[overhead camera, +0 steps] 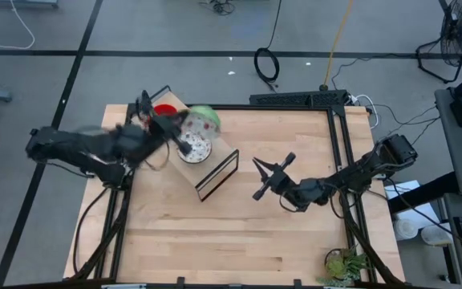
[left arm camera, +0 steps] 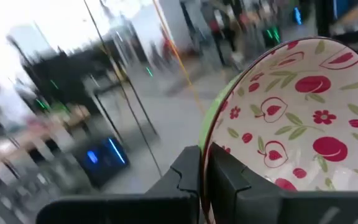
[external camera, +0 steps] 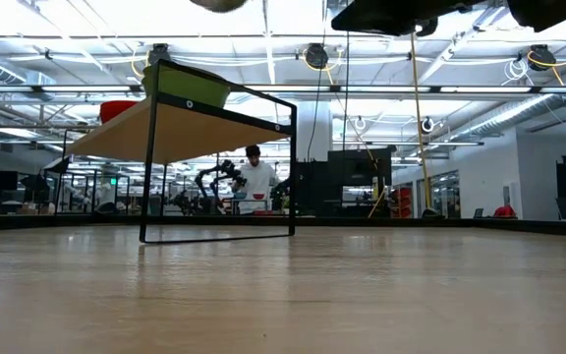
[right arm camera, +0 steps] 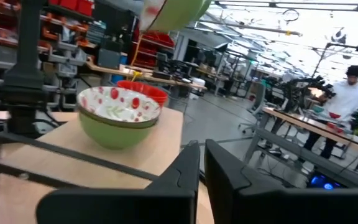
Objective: Pick & Place Mini bowls
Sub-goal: Stack the white patterned bowl on the white patterned bowls on the shelf
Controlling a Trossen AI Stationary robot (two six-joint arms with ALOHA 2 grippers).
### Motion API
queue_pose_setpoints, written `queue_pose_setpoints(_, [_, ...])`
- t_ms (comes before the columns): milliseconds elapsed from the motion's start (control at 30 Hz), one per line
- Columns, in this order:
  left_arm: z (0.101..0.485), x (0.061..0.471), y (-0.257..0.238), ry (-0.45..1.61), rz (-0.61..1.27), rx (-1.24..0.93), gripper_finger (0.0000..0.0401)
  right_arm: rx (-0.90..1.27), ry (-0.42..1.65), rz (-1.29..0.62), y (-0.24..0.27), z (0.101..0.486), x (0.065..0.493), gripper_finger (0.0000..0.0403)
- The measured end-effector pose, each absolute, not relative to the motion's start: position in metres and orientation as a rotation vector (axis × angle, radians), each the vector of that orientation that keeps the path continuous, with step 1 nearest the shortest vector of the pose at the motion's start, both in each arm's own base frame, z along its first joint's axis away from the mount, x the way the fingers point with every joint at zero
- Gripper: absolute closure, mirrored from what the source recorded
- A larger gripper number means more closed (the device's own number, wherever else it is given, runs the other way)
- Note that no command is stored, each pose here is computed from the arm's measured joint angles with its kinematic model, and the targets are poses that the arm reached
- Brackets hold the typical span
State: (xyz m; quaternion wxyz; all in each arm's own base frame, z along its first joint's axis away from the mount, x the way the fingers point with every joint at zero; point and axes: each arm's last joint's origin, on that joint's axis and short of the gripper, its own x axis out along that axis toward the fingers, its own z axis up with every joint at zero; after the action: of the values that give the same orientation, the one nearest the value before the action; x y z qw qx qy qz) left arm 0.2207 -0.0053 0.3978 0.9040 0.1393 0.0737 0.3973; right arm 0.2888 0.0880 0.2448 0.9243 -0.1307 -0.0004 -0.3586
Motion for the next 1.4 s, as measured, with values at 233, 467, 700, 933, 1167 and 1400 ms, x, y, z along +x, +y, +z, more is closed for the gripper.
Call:
queue_pose_setpoints(233, [0.454, 0.192, 0.032, 0.418, 0.55, -0.009, 0.0391, -0.269, 0.005, -0.733, 0.088, 0.244, 0.289, 0.0388])
queue_pose_setpoints(467, [0.428, 0.194, 0.064, 0.802, 0.297, -0.19, 0.0391, -0.271, 0.006, -0.732, 0.088, 0.244, 0.289, 0.0391])
queue_pose_setpoints(700, [0.401, 0.217, 0.097, 0.956, 0.348, -0.312, 0.0391, -0.275, 0.008, -0.732, 0.088, 0.244, 0.289, 0.0387])
queue_pose_setpoints(933, [0.377, 0.231, 0.118, 1.083, 0.354, -0.432, 0.0391, -0.284, 0.011, -0.732, 0.088, 0.244, 0.289, 0.0387])
queue_pose_setpoints(1167, [0.365, 0.237, 0.129, 1.128, 0.356, -0.502, 0.0391, -0.29, 0.017, -0.731, 0.088, 0.243, 0.289, 0.0385])
queue_pose_setpoints(1400, [0.365, 0.237, 0.128, 1.134, 0.363, -0.543, 0.0391, -0.295, 0.024, -0.73, 0.088, 0.242, 0.289, 0.0385])
